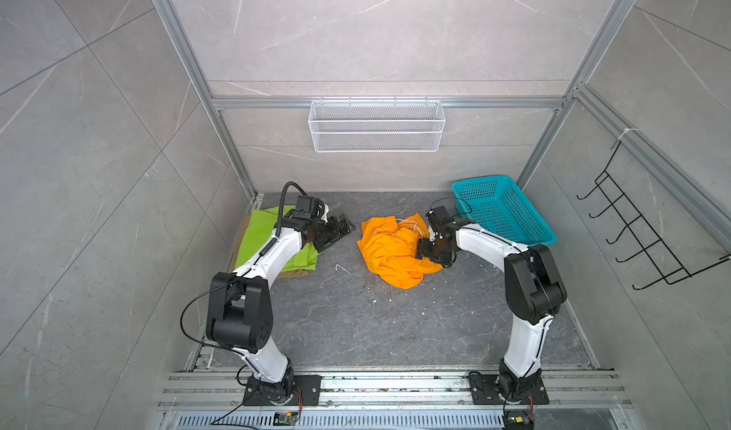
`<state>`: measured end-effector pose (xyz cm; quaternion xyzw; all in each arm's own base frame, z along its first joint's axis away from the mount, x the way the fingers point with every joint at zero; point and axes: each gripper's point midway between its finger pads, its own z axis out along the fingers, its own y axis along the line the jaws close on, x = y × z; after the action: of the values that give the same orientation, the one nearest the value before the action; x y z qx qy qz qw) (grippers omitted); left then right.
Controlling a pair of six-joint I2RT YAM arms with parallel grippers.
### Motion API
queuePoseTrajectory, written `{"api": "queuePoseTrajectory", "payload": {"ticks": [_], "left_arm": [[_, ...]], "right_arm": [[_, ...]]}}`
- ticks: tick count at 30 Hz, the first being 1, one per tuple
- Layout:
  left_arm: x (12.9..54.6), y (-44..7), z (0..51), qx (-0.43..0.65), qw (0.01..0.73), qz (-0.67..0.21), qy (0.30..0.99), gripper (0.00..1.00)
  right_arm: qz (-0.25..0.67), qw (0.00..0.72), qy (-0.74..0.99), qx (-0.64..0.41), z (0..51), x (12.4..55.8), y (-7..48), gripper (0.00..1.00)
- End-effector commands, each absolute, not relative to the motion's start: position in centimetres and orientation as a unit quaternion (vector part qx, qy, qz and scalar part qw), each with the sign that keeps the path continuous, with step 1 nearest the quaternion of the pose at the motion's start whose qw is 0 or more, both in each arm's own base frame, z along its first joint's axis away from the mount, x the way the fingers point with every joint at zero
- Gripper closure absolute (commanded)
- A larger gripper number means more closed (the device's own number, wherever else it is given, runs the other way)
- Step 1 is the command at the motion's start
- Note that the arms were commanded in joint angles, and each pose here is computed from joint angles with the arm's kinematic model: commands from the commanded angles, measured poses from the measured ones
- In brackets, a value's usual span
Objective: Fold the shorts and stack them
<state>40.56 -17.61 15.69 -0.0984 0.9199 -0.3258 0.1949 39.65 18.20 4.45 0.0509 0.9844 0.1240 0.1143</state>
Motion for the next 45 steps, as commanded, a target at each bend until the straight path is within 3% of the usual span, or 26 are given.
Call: {"api": "queuePoseTrajectory", "payload": {"ticks": [1,3,5,12,16,19,22,25,27,32,34,41,45], "left_arm": [[41.2,-19.1,17.2,-0.086,0.200,-0.352,0.910,0.00],[41.3,-19.3,17.6,-0.085,0.201,-0.358,0.908,0.00],[41.4,-19.4,18.1,-0.082,0.205,-0.359,0.907,0.00],[42.5,-19.5,20.8,-0.071,0.226,-0.367,0.900,0.00],[43.6,-17.6,23.7,-0.081,0.253,-0.381,0.886,0.00],[44.2,-15.2,24.9,-0.106,0.265,-0.393,0.874,0.00],[44.3,-12.9,24.9,-0.124,0.269,-0.384,0.874,0.00],[43.7,-11.5,24.7,-0.134,0.269,-0.381,0.874,0.00],[43.2,-11.0,24.3,-0.138,0.267,-0.375,0.877,0.00],[41.8,-10.7,22.4,-0.142,0.243,-0.369,0.886,0.00],[41.1,-10.9,21.5,-0.145,0.231,-0.373,0.887,0.00],[37.7,-13.2,18.5,-0.136,0.178,-0.378,0.898,0.00],[36.2,-14.8,16.6,-0.124,0.149,-0.367,0.910,0.00]], "right_arm": [[0.171,0.132,0.975,0.049,5.6,41.2,20.2,0.72],[0.174,0.147,0.973,0.047,7.3,41.9,20.4,0.91],[0.170,0.174,0.969,0.043,10.0,42.8,20.2,0.99],[0.169,0.268,0.948,0.023,21.7,44.6,19.6,1.00],[0.214,0.317,0.924,-0.002,27.6,43.5,23.6,1.00],[0.247,0.286,0.925,-0.046,26.1,40.7,30.6,1.00],[0.287,0.213,0.930,-0.089,20.3,36.8,38.7,0.99],[0.282,0.149,0.940,-0.124,15.1,33.3,43.3,0.84],[0.290,0.130,0.939,-0.130,13.8,32.4,44.0,0.66],[0.264,0.179,0.940,-0.123,16.9,34.1,39.4,0.13],[0.247,0.200,0.942,-0.103,18.2,35.3,36.0,0.01],[0.188,0.206,0.960,0.018,15.2,39.8,22.6,0.00],[0.185,0.191,0.961,0.069,12.4,42.3,18.8,0.00]]}}
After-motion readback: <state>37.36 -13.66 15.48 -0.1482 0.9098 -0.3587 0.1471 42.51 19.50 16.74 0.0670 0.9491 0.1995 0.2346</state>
